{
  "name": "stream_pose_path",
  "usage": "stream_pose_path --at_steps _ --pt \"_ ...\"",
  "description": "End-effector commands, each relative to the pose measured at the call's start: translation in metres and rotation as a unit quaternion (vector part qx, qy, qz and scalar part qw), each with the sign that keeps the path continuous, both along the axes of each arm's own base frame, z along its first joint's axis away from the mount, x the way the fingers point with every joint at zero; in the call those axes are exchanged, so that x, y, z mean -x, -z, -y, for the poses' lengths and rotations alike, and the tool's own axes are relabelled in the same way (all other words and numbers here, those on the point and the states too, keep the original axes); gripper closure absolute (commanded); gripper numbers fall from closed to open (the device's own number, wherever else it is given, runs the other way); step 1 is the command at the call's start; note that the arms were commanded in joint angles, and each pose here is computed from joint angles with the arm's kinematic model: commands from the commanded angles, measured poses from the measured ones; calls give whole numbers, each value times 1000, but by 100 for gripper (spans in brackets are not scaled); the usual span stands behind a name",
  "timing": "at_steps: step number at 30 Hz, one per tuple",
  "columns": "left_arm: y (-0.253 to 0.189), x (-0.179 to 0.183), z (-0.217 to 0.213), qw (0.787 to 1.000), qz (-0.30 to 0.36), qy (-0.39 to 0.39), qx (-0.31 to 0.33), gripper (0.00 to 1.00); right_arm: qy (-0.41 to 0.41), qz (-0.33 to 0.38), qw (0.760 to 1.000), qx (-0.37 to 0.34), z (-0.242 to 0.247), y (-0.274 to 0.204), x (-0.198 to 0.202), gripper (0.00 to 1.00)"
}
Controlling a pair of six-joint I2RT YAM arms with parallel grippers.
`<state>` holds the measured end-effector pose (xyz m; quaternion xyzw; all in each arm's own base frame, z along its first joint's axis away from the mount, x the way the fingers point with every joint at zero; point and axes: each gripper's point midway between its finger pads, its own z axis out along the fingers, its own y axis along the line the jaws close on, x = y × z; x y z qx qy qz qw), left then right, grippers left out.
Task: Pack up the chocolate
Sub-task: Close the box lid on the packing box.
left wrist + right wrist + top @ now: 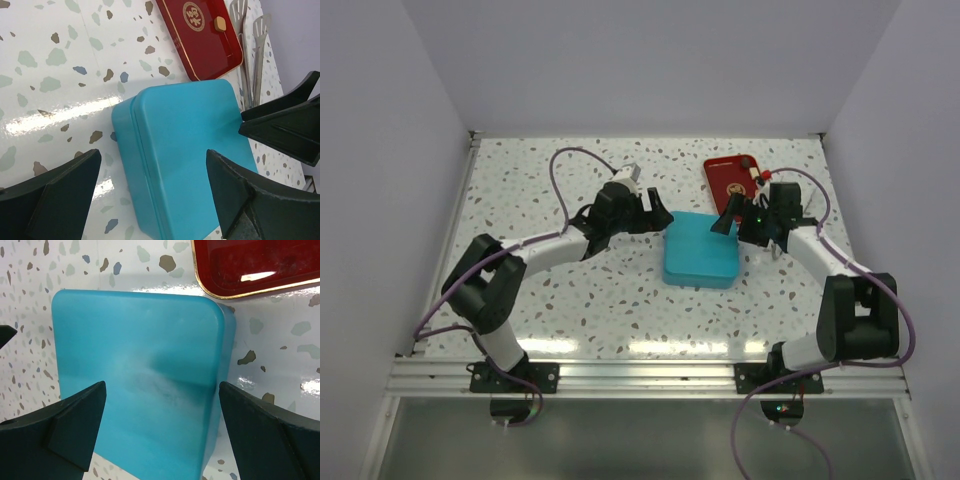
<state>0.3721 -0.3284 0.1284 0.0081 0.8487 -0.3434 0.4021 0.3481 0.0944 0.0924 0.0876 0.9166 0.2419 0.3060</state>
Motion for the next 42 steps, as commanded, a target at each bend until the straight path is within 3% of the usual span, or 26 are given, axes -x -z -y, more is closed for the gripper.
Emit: stream_pose_path --at_steps 1,26,42 --pt "-9 -5 6 1000 22 11 17 8 -16 28 999 -9 -6 -11 -6 1" --pt "3 18 34 998 2 47 30 8 -27 22 999 -20 -16 -13 8 1" --pt "10 53 51 997 -23 72 28 8 -27 22 999 -14 -14 -15 11 1"
